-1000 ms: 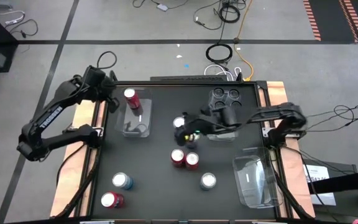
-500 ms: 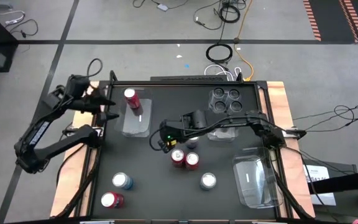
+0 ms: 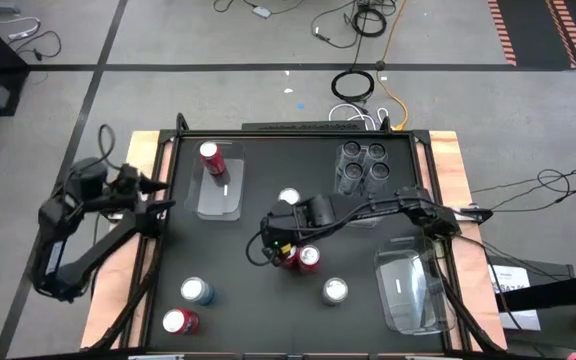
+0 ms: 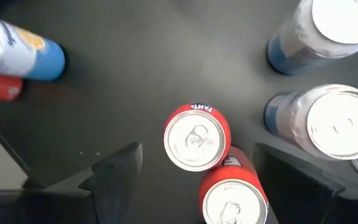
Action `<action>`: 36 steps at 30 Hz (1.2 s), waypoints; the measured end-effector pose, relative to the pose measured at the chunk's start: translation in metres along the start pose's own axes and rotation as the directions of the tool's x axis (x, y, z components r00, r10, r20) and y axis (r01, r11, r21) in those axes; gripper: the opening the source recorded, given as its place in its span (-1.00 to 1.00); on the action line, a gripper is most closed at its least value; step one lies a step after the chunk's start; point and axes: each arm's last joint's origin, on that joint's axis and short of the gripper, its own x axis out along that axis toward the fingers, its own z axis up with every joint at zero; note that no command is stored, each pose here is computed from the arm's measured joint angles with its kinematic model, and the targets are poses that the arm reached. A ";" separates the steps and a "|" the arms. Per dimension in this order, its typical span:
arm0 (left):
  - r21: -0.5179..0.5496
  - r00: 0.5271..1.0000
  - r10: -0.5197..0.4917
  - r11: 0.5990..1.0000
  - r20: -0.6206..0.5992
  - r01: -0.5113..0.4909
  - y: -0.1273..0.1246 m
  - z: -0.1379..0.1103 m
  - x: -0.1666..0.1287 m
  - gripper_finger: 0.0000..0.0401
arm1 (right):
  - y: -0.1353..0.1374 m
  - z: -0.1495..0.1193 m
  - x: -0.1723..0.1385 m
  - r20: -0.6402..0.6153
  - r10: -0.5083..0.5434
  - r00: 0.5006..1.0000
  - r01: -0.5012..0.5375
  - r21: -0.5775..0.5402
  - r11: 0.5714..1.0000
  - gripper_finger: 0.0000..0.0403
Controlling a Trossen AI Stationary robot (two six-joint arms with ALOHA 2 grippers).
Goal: Sort soda cans
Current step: Put the red soda can into the top left transparent bin
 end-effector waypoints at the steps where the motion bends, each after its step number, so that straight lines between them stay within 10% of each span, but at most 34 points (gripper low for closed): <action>1: -0.013 1.000 -0.003 1.000 0.023 0.003 -0.002 -0.004 -0.004 0.78 | 0.001 -0.001 0.002 -0.005 -0.007 1.000 0.007 -0.012 1.000 0.48; 27: 0.033 0.917 -0.083 0.997 0.390 0.076 -0.020 0.007 -0.029 0.78 | 0.008 -0.019 0.020 -0.043 -0.093 0.995 0.085 -0.167 0.982 0.48; 36: -0.076 0.944 0.097 0.994 0.316 -0.077 0.003 0.031 0.003 0.78 | 0.020 -0.041 0.016 0.049 -0.127 0.991 0.134 -0.179 0.975 0.48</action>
